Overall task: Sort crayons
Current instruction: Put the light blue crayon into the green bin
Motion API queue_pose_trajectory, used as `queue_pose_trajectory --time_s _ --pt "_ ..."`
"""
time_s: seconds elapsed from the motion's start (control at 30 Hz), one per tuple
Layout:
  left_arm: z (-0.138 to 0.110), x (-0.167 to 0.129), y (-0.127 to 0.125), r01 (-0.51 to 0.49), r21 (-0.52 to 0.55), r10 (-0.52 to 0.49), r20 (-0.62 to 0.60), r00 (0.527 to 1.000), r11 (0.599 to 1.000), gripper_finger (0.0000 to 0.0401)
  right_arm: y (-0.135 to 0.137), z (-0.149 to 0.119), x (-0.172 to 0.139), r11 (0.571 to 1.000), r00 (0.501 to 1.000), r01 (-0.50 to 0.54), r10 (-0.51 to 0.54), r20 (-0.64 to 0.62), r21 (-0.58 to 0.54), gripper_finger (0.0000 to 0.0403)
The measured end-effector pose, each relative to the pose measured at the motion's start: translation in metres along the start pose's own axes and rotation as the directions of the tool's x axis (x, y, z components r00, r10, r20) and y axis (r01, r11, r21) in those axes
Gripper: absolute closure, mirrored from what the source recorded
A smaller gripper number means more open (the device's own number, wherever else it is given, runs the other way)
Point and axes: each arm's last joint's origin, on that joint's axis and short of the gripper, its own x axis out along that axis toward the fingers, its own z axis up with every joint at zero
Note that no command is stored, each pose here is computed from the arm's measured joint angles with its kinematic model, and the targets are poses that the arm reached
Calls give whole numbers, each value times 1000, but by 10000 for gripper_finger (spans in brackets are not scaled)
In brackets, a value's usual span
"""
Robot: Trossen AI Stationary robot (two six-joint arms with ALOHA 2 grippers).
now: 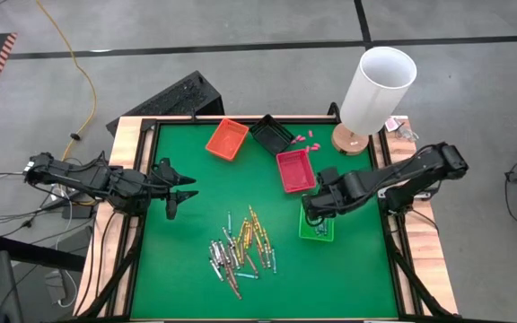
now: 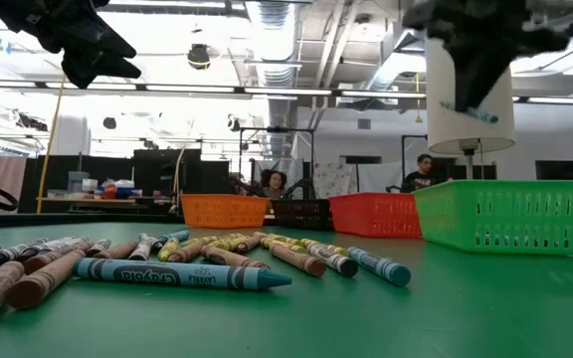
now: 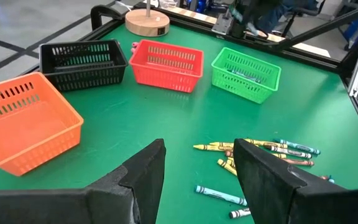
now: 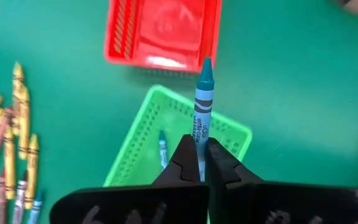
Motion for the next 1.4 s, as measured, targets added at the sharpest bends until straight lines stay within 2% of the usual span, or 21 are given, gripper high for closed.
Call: queue_pose_trajectory --time_s 0.23,0.57,0.77,0.9,1.13,1.27,1.33,1.4 --pt "0 0 0 0 0 0 0 1000 1000 221 3 -12 32 996 997 -51 55 -56 75 401" --pt "0 0 0 5 7 -5 -3 1000 1000 221 4 -26 61 985 983 -131 144 -116 110 401" --pt "0 0 0 5 11 -5 -3 1000 1000 221 1 -29 69 986 983 -129 141 -117 106 400" --pt "0 0 0 5 12 -5 -3 1000 1000 221 1 -30 68 986 981 -133 146 -131 99 382" --pt "0 0 0 4 30 -4 -3 1000 1000 221 1 -30 68 988 980 -135 145 -140 74 326" --pt "0 0 0 4 30 -4 -3 1000 1000 221 1 -30 68 988 980 -136 145 -137 76 312" --pt "0 0 0 4 33 -4 -3 1000 999 221 4 -27 69 982 979 -157 169 -112 106 311" --pt "0 0 0 4 39 -4 -2 1000 999 221 11 -24 68 963 968 -223 238 -86 149 310"
